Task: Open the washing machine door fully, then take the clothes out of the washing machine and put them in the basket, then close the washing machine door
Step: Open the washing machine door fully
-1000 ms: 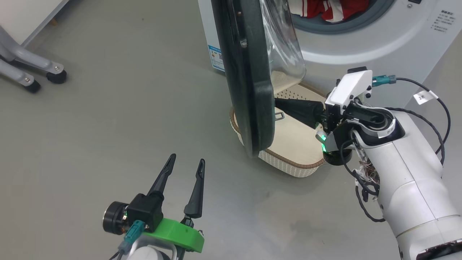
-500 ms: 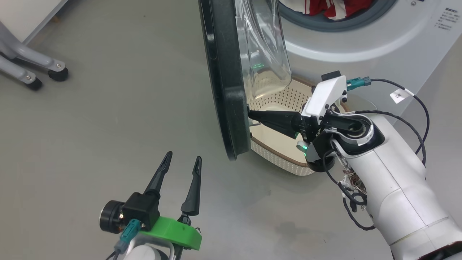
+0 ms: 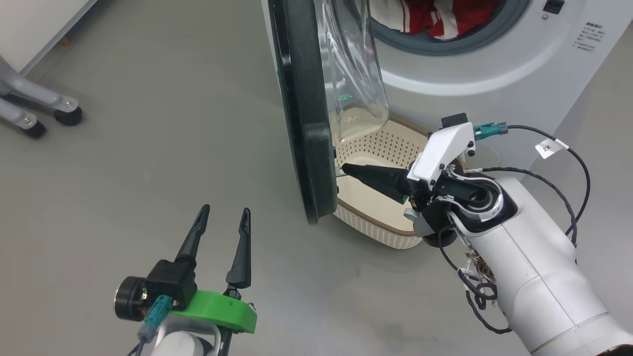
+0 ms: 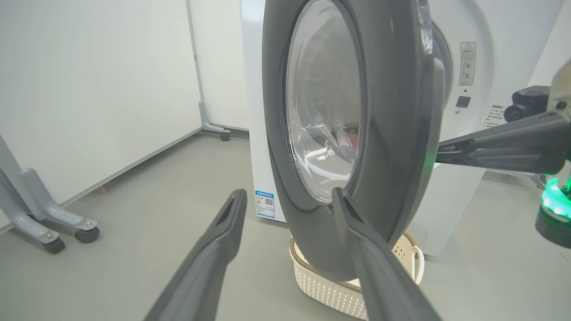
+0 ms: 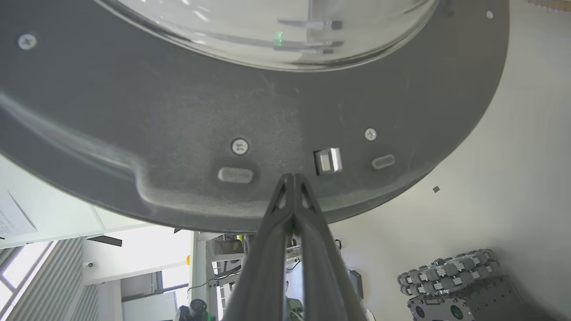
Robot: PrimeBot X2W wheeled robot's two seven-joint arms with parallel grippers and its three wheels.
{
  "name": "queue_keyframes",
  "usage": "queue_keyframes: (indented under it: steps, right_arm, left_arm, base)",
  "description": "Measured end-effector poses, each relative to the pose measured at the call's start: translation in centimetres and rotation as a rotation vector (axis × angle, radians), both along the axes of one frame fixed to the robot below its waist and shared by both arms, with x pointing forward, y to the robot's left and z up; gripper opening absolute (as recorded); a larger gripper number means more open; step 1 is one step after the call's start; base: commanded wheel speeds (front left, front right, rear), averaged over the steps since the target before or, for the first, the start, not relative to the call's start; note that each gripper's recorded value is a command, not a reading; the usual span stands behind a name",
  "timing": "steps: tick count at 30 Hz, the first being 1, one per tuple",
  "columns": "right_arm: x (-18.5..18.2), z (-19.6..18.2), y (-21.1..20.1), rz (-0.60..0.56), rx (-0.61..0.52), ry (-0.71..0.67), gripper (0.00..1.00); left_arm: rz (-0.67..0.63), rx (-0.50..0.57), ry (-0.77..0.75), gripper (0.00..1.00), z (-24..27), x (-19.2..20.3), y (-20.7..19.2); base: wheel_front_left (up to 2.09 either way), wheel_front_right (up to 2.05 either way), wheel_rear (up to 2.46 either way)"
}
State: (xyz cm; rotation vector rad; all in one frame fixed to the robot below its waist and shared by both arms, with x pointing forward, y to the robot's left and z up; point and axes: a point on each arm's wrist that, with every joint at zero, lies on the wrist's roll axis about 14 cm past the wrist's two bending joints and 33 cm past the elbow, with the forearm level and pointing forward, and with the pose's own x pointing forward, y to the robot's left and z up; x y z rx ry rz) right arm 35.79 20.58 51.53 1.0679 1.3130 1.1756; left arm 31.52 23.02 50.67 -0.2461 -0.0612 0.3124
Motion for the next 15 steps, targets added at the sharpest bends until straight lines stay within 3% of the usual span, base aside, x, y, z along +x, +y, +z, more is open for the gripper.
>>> queue_keyframes:
  steps: [4, 8, 15]
  right_arm:
    - [0.1, -0.3, -1.2, -0.05, -0.013, -0.086, 0.0]
    - [1.3, -1.0, -3.5, -0.125, -0.074, -0.277, 0.0]
    - [4.4, -0.8, -8.9, -0.345, -0.184, -0.565, 0.0]
  left_arm:
    - [0.003, 0.004, -0.015, 1.0, 0.3, 0.1, 0.3]
    - [0.021, 0.006, -0.021, 1.0, 0.4, -0.2, 1.0]
    - [0.004, 0.024, -0.023, 1.0, 0.2, -0.3, 1.1]
  base:
    - [0.0, 0.0, 0.0]
    - [0.0, 0.0, 0.0]
    - [0.0, 0.0, 0.0]
